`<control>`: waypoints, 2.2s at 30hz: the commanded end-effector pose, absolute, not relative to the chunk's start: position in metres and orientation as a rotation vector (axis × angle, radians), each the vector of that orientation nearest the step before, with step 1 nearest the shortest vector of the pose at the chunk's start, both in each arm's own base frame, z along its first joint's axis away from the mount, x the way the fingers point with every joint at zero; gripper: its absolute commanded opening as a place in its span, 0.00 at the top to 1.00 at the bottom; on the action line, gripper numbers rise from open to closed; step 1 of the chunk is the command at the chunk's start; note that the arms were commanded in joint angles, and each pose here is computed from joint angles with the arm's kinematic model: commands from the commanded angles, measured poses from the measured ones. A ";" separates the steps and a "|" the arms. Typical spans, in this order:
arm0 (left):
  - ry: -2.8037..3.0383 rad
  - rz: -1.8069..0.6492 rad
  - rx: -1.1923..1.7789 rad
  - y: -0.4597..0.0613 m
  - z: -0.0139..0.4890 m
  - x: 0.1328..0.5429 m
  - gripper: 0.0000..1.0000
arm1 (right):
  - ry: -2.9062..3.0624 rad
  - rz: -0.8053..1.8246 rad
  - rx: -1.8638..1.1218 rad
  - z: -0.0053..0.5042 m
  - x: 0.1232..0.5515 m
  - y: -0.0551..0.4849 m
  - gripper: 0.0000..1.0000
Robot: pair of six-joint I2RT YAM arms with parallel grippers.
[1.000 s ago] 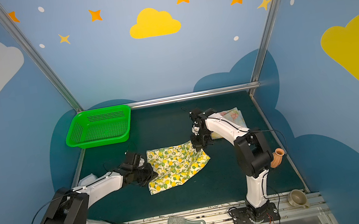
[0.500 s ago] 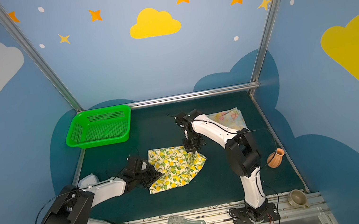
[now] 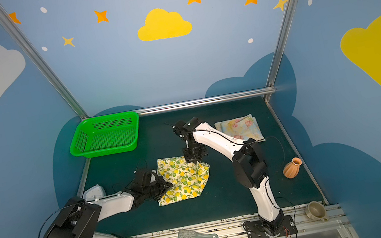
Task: Fold and stack skirts
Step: Fold the skirt at the center of the table.
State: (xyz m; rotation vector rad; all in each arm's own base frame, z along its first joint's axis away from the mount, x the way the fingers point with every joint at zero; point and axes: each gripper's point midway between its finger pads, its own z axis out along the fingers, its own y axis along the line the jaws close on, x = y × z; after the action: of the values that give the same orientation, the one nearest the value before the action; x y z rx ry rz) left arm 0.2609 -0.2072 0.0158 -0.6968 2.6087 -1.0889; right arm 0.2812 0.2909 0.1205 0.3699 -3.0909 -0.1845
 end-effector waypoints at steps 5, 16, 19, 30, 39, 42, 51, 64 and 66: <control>2.755 -0.861 -0.811 -0.184 -0.029 0.227 0.96 | -3.051 -0.330 0.315 0.120 0.277 0.312 1.00; 2.742 -0.863 -0.832 -0.215 -0.038 0.231 0.96 | -3.095 -0.226 0.319 0.129 0.296 0.266 1.00; 2.698 -0.844 -0.851 -0.230 -0.041 0.232 0.96 | -3.097 -0.163 0.308 0.125 0.300 0.250 1.00; 2.702 -0.886 -0.869 -0.272 -0.059 0.231 0.96 | -3.072 -0.229 0.240 0.128 0.292 0.262 1.00; 2.668 -0.912 -0.782 -0.280 -0.042 0.237 0.96 | -3.045 -0.314 0.176 0.108 0.281 0.285 1.00; 2.660 -0.920 -0.763 -0.282 -0.039 0.239 0.96 | -3.061 -0.320 0.159 0.105 0.282 0.288 1.00; 2.613 -0.865 -0.667 -0.277 0.019 0.254 0.96 | -3.094 -0.286 0.161 0.100 0.286 0.284 1.00; 2.696 -0.712 -0.361 -0.270 0.021 0.269 0.96 | -3.105 -0.268 0.150 0.098 0.283 0.283 1.00; 2.704 -0.727 -0.372 -0.273 0.012 0.268 0.96 | -3.110 -0.281 0.139 0.101 0.283 0.285 1.00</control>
State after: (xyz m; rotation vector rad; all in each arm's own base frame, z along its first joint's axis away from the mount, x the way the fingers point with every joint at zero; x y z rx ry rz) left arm 0.2763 -0.2711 0.0236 -0.4357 2.6566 -0.7343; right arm 0.2846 0.2839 0.0827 0.1467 -3.0707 -0.2447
